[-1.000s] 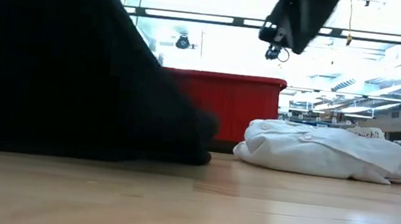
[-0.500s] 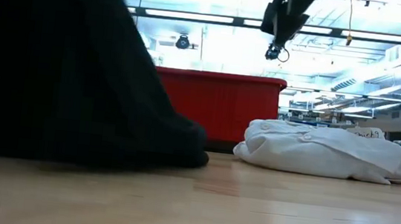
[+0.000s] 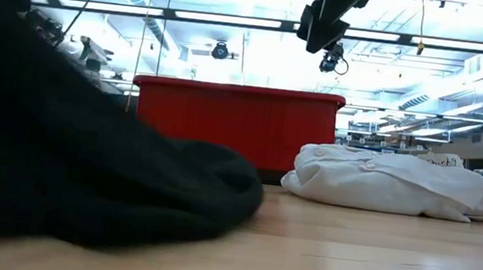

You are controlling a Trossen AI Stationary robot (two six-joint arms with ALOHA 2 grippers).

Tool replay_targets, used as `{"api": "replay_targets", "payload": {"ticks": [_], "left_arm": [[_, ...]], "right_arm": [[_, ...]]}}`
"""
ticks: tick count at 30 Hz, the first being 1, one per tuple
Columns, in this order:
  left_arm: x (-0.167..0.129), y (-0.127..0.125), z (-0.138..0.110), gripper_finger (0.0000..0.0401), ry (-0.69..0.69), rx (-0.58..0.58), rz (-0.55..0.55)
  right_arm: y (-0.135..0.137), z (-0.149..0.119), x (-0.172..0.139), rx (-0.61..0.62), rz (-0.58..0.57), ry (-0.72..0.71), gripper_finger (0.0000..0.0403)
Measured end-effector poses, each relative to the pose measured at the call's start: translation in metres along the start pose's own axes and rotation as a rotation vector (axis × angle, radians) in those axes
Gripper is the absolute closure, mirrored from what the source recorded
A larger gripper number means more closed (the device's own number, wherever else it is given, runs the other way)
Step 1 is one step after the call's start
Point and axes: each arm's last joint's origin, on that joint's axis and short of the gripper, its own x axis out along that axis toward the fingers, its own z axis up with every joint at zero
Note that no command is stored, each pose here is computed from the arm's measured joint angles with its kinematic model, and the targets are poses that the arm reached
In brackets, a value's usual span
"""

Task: Fold laundry
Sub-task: Fold the black shirt

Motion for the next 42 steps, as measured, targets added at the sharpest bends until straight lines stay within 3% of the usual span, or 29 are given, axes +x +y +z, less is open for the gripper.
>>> {"api": "replay_targets", "payload": {"ticks": [3,5,9,18,22,25,30,36,39,42], "left_arm": [[0.0,0.02,-0.003,0.0107,0.06,-0.044,0.196],[0.002,0.025,-0.002,0.0115,0.076,-0.064,0.26],[0.003,0.021,0.002,0.0124,0.063,-0.026,0.203],[-0.014,0.026,0.011,0.0148,0.054,-0.112,0.325],[-0.029,0.027,0.02,0.0168,-0.089,-0.12,0.453],[-0.029,0.03,0.025,0.0183,-0.174,-0.156,0.485],[-0.014,0.049,0.038,0.0205,-0.21,-0.221,0.552],[0.001,0.08,0.043,0.0218,-0.194,-0.287,0.656],[0.014,0.097,0.034,0.0219,-0.177,-0.25,0.653],[0.027,0.114,0.024,0.0219,-0.161,-0.263,0.567]], "right_arm": [[-0.001,0.001,0.0,-0.011,-0.043,-0.016,0.0195],[-0.003,0.004,0.002,-0.019,-0.069,-0.03,0.0195],[-0.005,0.005,0.007,-0.014,-0.046,-0.025,0.0195],[-0.027,0.017,0.001,0.012,-0.056,-0.161,0.0195],[-0.054,0.013,0.011,0.13,-0.047,-0.202,0.0195],[-0.072,0.007,0.025,0.253,-0.054,-0.253,0.0195],[-0.087,-0.001,0.046,0.372,-0.101,-0.361,0.0195],[-0.097,-0.006,0.058,0.388,-0.197,-0.484,0.0195],[-0.108,-0.01,0.063,0.425,-0.163,-0.55,0.0197],[-0.121,-0.012,0.066,0.487,-0.13,-0.575,0.0203]]}}
